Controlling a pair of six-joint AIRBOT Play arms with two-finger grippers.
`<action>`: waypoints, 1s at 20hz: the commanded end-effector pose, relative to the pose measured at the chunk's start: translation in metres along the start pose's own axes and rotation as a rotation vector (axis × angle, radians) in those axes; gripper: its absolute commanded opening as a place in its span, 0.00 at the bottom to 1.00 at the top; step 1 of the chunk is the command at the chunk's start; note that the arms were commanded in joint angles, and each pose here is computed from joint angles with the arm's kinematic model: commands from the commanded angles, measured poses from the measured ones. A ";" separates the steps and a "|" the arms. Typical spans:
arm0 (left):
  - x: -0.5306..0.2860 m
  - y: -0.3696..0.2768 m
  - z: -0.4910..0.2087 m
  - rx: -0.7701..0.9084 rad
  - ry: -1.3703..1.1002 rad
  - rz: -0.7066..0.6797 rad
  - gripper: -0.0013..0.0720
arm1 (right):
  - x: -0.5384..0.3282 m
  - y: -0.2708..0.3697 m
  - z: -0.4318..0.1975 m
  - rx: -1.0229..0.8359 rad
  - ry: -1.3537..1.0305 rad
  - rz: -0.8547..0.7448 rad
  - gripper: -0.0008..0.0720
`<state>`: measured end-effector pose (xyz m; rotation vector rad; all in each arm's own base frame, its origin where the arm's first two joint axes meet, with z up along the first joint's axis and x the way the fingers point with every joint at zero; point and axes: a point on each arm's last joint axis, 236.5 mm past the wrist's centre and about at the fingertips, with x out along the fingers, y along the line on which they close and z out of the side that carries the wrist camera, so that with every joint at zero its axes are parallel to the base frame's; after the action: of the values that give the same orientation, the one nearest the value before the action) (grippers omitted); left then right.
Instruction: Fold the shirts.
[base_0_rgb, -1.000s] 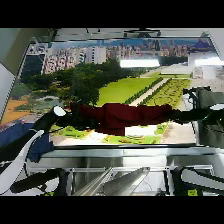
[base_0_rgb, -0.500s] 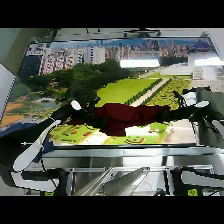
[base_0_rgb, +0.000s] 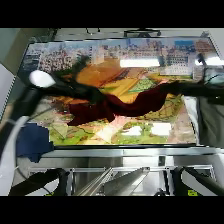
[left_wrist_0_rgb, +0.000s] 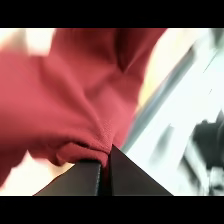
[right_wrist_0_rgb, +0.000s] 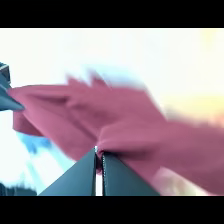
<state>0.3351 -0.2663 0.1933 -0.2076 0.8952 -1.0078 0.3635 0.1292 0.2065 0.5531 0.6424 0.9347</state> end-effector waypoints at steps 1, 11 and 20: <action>-0.167 -0.107 0.099 0.317 -0.466 0.102 0.05 | -0.074 0.177 0.087 -0.431 -0.312 0.078 0.03; -0.280 -0.126 0.117 0.433 -0.685 0.362 0.05 | -0.135 0.278 0.140 -0.764 -0.574 -0.139 0.03; -0.030 0.137 0.059 -0.089 -0.098 0.122 0.04 | 0.078 -0.062 0.056 -0.111 0.125 -0.233 0.03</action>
<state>0.4253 -0.1696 0.2830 -0.1872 0.6155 -0.8138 0.4265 0.1445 0.3215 0.2923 0.4095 0.8486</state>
